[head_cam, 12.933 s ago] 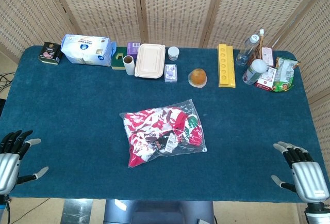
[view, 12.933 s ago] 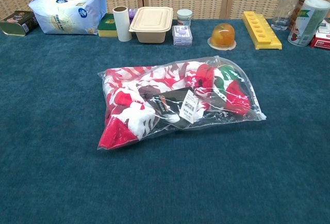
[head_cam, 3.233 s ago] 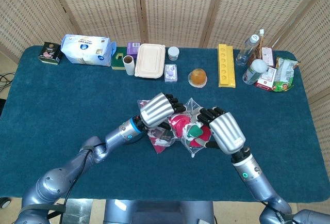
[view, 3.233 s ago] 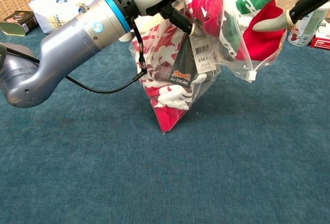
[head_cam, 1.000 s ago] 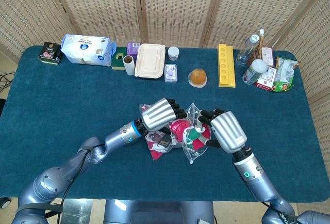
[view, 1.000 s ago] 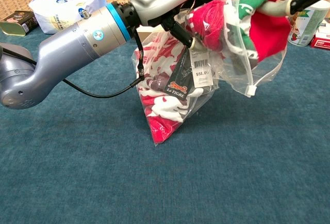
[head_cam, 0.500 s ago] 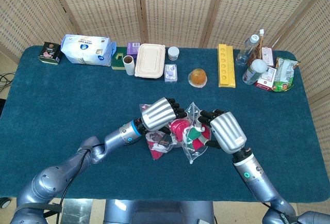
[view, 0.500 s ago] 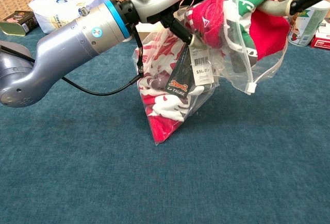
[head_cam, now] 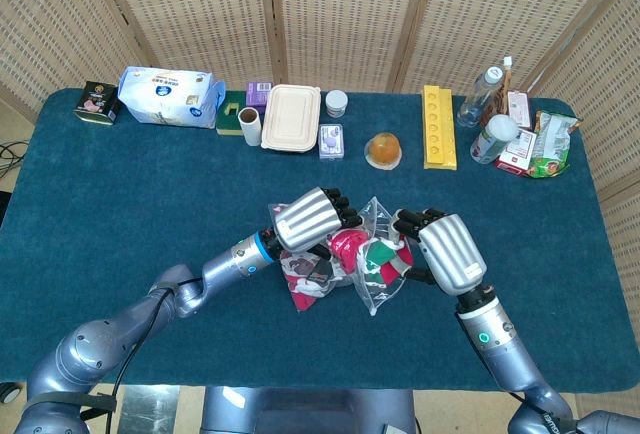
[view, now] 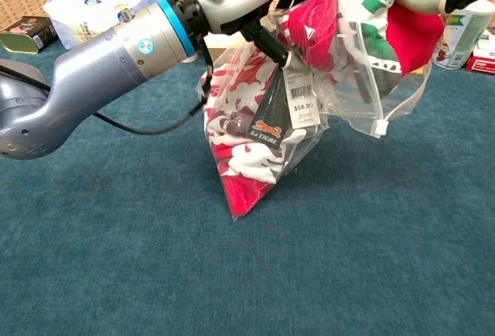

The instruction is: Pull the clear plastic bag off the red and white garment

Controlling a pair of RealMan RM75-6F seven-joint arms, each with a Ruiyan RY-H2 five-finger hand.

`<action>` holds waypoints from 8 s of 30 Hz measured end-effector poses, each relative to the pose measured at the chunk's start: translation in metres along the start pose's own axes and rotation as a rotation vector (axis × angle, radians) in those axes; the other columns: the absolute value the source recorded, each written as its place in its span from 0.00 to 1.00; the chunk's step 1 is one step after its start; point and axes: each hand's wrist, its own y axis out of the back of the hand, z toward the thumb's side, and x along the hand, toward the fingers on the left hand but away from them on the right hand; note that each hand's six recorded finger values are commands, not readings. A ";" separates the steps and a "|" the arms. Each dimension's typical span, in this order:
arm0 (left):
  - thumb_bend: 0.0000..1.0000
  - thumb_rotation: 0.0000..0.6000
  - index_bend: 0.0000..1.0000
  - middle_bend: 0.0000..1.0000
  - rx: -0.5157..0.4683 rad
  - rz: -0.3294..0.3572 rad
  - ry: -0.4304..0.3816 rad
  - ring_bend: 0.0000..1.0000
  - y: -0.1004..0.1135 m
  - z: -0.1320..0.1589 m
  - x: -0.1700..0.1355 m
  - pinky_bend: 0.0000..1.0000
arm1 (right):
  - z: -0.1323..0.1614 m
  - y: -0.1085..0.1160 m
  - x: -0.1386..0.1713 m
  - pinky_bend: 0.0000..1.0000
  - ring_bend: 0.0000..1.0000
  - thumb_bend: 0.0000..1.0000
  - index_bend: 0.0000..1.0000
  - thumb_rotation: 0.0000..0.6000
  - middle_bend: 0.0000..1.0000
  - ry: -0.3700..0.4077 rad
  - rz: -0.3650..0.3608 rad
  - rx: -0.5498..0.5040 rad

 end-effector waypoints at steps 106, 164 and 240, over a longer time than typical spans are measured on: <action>0.44 1.00 0.51 0.25 0.227 -0.590 0.433 0.14 -0.080 -0.097 -0.046 0.25 | -0.108 -0.024 0.037 0.58 0.65 0.56 0.62 1.00 0.51 -0.239 0.190 0.105; 0.22 1.00 0.61 0.36 0.151 -0.472 0.476 0.27 -0.086 -0.090 -0.037 0.37 | -0.108 -0.021 0.043 0.58 0.65 0.56 0.63 1.00 0.51 -0.237 0.200 0.088; 0.57 1.00 0.67 0.27 0.069 -0.471 0.522 0.15 -0.084 -0.092 -0.041 0.31 | -0.097 -0.014 0.051 0.59 0.66 0.56 0.64 1.00 0.53 -0.216 0.191 0.078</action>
